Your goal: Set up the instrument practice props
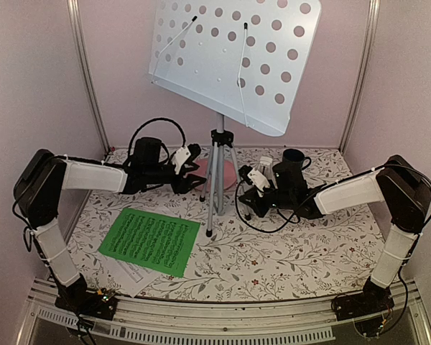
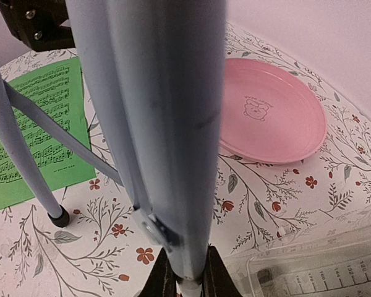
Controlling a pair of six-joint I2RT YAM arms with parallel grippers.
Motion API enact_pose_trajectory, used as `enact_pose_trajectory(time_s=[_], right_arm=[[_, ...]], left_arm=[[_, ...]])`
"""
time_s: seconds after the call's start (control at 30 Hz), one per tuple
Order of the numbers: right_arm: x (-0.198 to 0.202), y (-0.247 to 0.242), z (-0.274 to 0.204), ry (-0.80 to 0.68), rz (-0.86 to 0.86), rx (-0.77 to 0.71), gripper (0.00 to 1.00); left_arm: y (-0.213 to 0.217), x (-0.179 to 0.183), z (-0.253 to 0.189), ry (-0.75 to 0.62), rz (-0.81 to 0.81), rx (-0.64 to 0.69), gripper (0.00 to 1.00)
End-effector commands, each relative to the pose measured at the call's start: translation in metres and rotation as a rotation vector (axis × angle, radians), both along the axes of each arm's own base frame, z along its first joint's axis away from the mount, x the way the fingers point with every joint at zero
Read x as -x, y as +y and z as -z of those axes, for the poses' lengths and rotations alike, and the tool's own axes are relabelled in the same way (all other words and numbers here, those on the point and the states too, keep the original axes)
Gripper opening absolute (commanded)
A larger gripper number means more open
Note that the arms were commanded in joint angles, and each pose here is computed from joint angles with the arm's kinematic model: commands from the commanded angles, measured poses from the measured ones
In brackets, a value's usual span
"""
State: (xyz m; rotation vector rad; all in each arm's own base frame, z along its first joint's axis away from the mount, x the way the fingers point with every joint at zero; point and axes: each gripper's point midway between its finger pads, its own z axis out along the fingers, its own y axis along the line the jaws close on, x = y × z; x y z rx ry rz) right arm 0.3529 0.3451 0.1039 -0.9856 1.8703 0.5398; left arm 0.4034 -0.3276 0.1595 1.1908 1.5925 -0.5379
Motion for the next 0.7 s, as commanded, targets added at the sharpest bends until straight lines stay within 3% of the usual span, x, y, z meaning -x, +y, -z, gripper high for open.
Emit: enact_pose_trajectory(time_s=[0.0,0.17,0.4,0.67], right_arm=[[0.005,-0.006,0.017,0.074,0.016,0.005,0.0],[0.005,-0.005,0.017,0.072,0.012,0.003,0.0],[0.008,0.0,0.009,0.055,0.002,-0.001,0.0],[0.009,-0.001,0.007,0.05,0.003,0.001,0.0]], left_arm=[[0.015,0.006,-0.034,-0.012,-0.105,0.11,0.6],[0.031,0.047,-0.044,0.0,-0.178,0.211,0.56],[0.001,0.115,-0.015,0.125,-0.118,0.237,0.56],[-0.016,0.115,0.024,0.234,-0.172,0.248,0.52]])
